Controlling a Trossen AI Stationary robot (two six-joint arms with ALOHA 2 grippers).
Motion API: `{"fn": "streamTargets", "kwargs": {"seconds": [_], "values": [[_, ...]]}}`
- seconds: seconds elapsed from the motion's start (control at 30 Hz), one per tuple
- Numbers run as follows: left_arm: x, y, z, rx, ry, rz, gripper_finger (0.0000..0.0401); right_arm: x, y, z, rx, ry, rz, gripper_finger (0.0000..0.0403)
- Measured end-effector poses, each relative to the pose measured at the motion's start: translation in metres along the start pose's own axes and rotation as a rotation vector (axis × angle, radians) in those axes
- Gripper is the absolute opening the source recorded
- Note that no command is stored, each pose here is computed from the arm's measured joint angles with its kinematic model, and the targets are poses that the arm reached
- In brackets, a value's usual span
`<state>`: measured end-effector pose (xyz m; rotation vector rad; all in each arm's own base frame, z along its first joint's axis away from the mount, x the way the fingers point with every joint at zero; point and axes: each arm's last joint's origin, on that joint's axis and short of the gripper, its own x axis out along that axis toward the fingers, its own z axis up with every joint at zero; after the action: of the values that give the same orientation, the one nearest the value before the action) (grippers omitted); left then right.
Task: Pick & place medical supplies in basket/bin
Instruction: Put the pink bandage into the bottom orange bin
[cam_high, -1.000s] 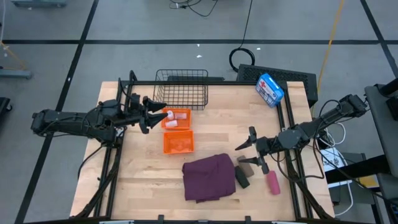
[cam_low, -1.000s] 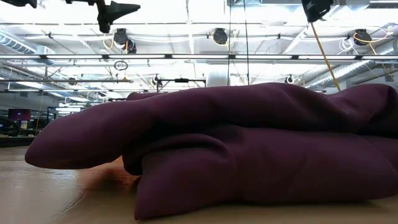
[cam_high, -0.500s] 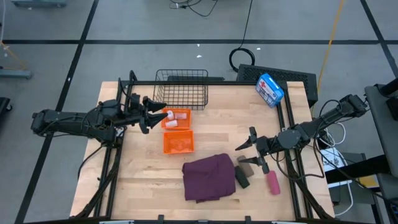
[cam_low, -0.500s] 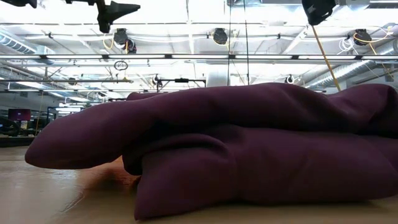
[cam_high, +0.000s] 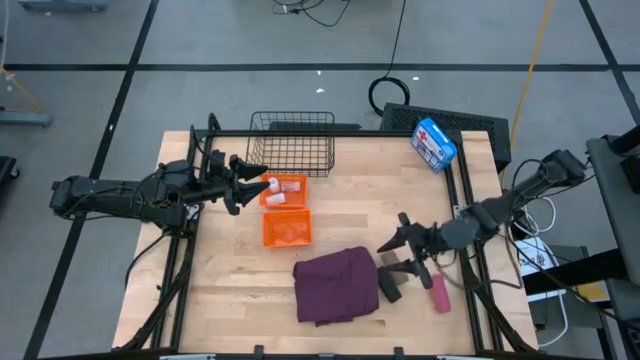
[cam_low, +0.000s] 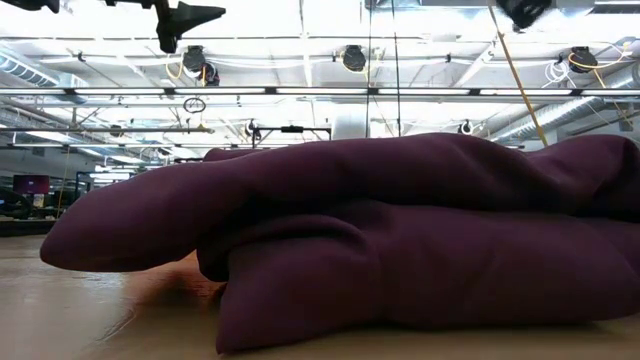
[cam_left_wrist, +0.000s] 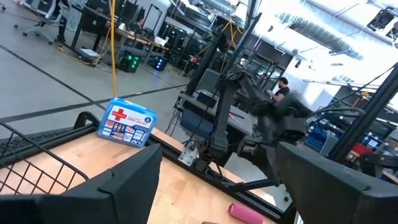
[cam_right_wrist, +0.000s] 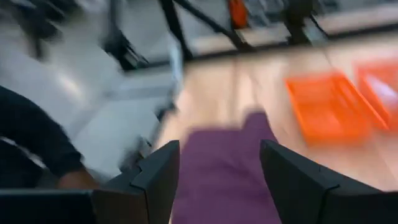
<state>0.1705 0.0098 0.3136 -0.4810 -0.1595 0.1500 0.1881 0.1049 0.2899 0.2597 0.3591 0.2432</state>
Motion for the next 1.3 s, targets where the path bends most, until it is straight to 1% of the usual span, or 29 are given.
{"fn": "streamTargets", "kwargs": {"seconds": [0.1,0.17,0.23,0.27,0.37,0.43,0.5,0.6,0.77,0.87,1.0,1.1,1.3], "values": [[0.000,0.000,0.000,0.000,0.000,0.000,0.0324,0.002,0.015,0.004,0.036,0.237,-0.183,0.0210],[0.000,0.000,0.000,0.000,0.000,0.000,0.0324,0.005,0.023,0.002,0.095,0.404,-0.284,0.0210],[0.000,0.000,0.000,0.000,0.000,0.000,0.0324,0.008,0.028,-0.003,0.202,0.580,-0.352,0.0210],[0.000,0.000,0.000,0.000,0.000,0.000,0.0324,0.009,0.029,-0.008,0.277,0.682,-0.390,0.0210],[0.000,0.000,0.000,0.000,0.000,0.000,0.0324,0.011,0.029,-0.032,0.502,0.971,-0.556,0.0210],[0.000,0.000,0.000,0.000,0.000,0.000,0.0324,0.011,0.033,-0.047,0.593,1.108,-0.644,0.0210],[0.000,0.000,0.000,0.000,0.000,0.000,0.0324,0.010,0.039,-0.061,0.645,1.191,-0.686,0.0210],[0.000,0.000,0.000,0.000,0.000,0.000,0.0324,0.010,0.049,-0.078,0.729,1.212,-0.700,0.0210],[0.000,0.000,0.000,0.000,0.000,0.000,0.0324,0.014,0.060,-0.100,0.858,1.147,-0.672,0.0210],[0.000,0.000,0.000,0.000,0.000,0.000,0.0324,0.013,0.061,-0.113,0.914,1.130,-0.694,0.0210],[0.000,0.000,0.000,0.000,0.000,0.001,0.0324,0.008,0.057,-0.130,0.922,1.130,-0.756,0.0210],[0.000,0.000,0.000,0.000,0.000,0.000,0.0324,0.007,0.051,-0.139,0.911,1.082,-0.789,0.0210],[0.000,0.000,0.000,0.000,0.000,0.000,0.0324,0.009,0.043,-0.150,0.902,1.033,-0.785,0.0210]]}}
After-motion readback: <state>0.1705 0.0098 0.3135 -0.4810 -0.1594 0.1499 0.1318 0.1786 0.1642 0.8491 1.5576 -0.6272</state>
